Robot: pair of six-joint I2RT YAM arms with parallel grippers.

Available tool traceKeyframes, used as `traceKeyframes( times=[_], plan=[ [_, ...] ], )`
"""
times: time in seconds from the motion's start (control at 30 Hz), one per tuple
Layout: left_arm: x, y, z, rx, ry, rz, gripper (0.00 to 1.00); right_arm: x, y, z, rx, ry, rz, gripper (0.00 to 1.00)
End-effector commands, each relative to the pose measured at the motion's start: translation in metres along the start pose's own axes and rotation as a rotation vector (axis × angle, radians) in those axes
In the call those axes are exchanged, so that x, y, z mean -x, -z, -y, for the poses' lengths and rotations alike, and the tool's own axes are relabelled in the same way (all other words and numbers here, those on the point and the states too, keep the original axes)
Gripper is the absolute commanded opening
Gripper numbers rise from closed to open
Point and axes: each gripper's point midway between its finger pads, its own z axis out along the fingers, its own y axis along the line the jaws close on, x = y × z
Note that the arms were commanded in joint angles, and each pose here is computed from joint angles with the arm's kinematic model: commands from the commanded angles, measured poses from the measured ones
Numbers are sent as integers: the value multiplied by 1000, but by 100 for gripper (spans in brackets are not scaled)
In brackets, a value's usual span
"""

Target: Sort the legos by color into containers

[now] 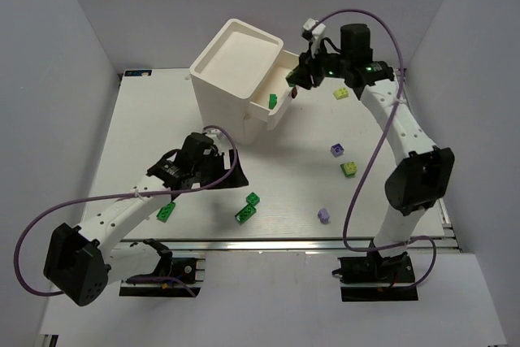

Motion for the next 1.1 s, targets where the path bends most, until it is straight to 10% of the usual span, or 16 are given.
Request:
traceKeyframes(
  times=[0.0, 0.23, 0.47, 0.67, 0.83, 1.07],
  plan=[
    [-2, -1, 4, -19, -23, 0, 96, 64, -26, 18, -75, -99, 182, 0],
    [-10, -1, -2, 16, -14, -7, 96, 57, -72, 21, -89, -172, 166, 1],
    [-25, -12, 0, 18, -26, -48, 96, 42, -81, 16, -80, -170, 135, 48],
    [-33, -25, 1, 53, -69, -94, 96, 53, -65, 19, -91, -142, 150, 60],
    [-34, -32, -1, 97, -109, -100, 93, 63, -46, 10, -70, -138, 166, 56],
    [-36, -46, -2, 131, -148, -107, 81, 87, 35, -40, 66, 49, 293, 22]
  ],
)
